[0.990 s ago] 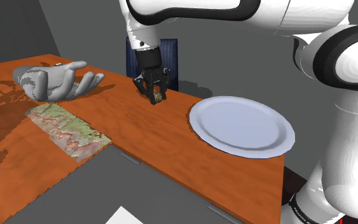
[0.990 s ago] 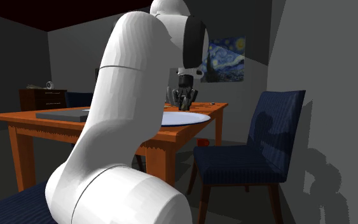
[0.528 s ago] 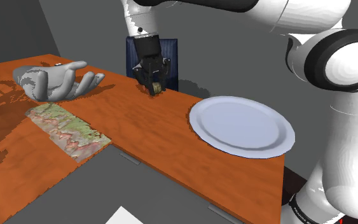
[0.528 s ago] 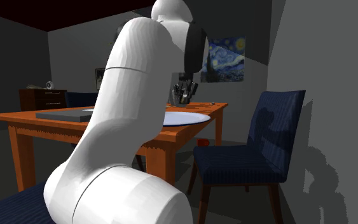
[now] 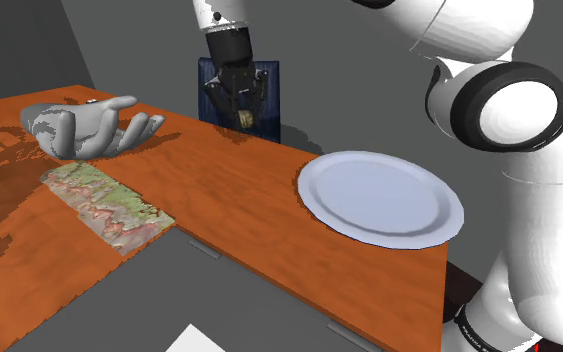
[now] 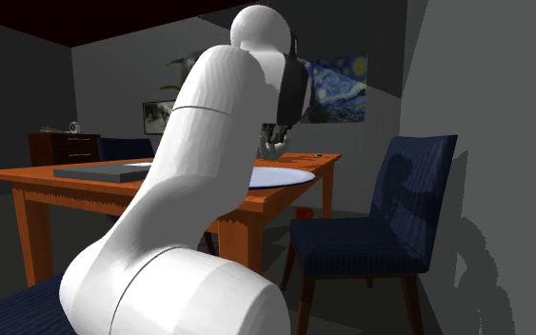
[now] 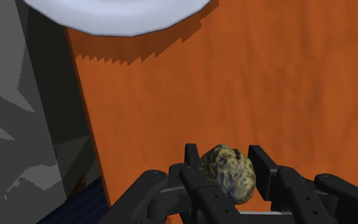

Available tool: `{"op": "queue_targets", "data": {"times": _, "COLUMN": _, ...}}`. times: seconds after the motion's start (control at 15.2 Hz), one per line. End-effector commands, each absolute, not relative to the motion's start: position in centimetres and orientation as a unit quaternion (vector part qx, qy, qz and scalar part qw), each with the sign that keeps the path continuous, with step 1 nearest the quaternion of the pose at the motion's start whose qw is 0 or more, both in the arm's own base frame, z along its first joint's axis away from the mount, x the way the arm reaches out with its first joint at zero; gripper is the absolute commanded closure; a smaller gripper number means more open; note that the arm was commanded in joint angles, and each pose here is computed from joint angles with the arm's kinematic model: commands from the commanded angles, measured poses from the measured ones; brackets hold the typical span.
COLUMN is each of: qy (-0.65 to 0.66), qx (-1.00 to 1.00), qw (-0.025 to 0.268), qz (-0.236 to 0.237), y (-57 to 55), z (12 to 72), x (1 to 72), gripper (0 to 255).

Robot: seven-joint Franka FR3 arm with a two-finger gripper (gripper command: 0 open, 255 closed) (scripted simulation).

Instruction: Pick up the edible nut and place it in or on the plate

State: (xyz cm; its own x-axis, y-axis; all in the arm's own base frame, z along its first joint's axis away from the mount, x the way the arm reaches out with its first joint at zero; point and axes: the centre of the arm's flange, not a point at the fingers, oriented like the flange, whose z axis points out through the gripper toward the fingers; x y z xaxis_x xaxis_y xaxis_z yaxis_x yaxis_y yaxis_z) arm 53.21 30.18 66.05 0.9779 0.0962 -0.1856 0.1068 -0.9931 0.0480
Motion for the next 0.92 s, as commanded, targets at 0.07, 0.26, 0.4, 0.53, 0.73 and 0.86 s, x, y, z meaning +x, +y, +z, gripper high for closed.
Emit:
{"op": "queue_targets", "data": {"times": 0.07, "qy": 0.051, "qx": 0.994, "qw": 0.029, "qz": -0.092, "y": 29.5, "z": 66.9, "x": 52.1, "gripper": 255}}
{"op": "queue_targets", "data": {"times": 0.26, "qy": 0.051, "qx": 0.994, "qw": 0.029, "qz": -0.092, "y": 27.6, "z": 67.0, "x": 48.6, "gripper": 255}}
{"op": "queue_targets", "data": {"times": 0.4, "qy": 0.051, "qx": 0.994, "qw": 0.029, "qz": -0.092, "y": 26.3, "z": 67.0, "x": 46.3, "gripper": 255}}
{"op": "queue_targets", "data": {"times": 0.53, "qy": 0.051, "qx": 0.994, "qw": 0.029, "qz": -0.092, "y": 25.0, "z": 67.0, "x": 44.0, "gripper": 255}}
{"op": "queue_targets", "data": {"times": 0.73, "qy": 0.051, "qx": 0.994, "qw": 0.029, "qz": -0.092, "y": 23.2, "z": 67.1, "x": 40.5, "gripper": 255}}
{"op": "queue_targets", "data": {"times": 0.86, "qy": 0.051, "qx": 0.994, "qw": 0.029, "qz": -0.092, "y": 21.9, "z": 67.1, "x": 38.2, "gripper": 255}}
